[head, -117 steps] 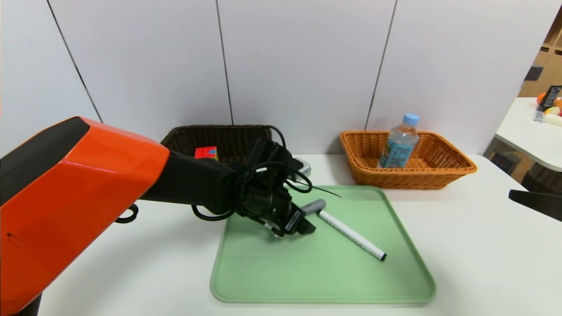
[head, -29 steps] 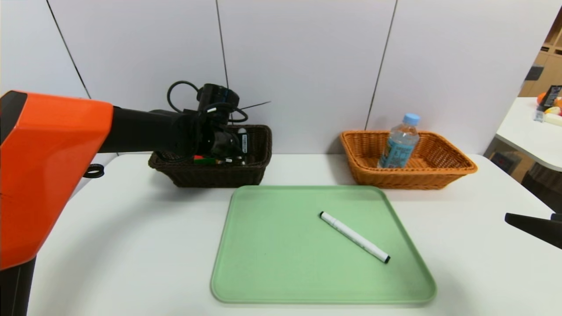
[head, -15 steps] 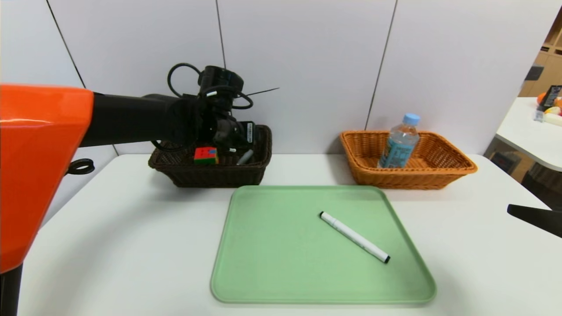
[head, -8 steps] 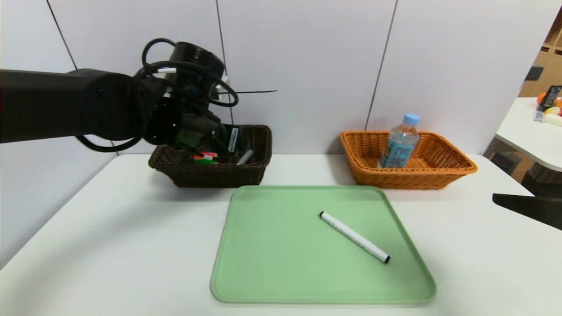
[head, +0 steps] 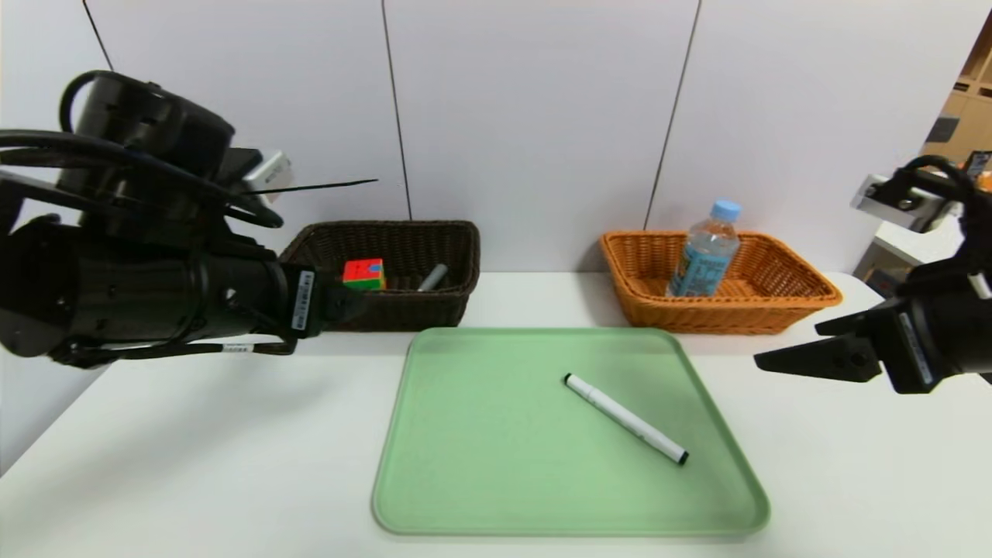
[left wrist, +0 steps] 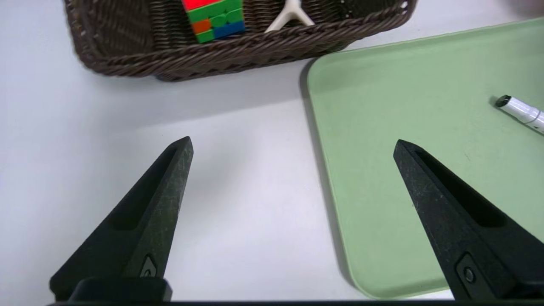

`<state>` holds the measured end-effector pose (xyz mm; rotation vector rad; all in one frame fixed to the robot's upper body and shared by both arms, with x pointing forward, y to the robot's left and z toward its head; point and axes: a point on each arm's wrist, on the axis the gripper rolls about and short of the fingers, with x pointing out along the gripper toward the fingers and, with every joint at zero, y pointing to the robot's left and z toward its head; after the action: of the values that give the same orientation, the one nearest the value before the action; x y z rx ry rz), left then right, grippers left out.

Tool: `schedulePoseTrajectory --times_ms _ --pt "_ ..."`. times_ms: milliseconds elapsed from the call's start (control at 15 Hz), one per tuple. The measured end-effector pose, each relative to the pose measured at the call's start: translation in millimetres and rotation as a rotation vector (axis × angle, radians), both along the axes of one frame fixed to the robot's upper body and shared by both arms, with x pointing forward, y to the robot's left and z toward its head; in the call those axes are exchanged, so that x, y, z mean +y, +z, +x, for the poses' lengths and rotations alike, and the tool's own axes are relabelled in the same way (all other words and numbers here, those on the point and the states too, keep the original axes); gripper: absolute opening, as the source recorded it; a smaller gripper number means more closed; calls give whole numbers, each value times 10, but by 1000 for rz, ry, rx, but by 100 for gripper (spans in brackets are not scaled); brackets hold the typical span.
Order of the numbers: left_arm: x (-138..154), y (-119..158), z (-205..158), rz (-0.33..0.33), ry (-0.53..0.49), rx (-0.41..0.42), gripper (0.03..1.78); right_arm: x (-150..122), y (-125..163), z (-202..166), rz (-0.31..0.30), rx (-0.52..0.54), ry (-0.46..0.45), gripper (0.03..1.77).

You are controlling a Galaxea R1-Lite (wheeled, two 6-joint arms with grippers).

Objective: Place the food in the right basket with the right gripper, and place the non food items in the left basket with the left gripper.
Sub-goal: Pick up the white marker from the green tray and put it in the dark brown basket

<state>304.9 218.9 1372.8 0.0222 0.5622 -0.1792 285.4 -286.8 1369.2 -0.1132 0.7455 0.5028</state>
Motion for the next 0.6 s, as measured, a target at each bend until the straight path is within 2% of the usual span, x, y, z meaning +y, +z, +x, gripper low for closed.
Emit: schedulePoseTrajectory --times_ms 267,600 --pt "240 -27 -224 12 83 -20 168 257 -195 385 -28 86 73 170" --pt "534 -101 -403 15 185 -21 169 621 -485 633 -63 159 169 170"
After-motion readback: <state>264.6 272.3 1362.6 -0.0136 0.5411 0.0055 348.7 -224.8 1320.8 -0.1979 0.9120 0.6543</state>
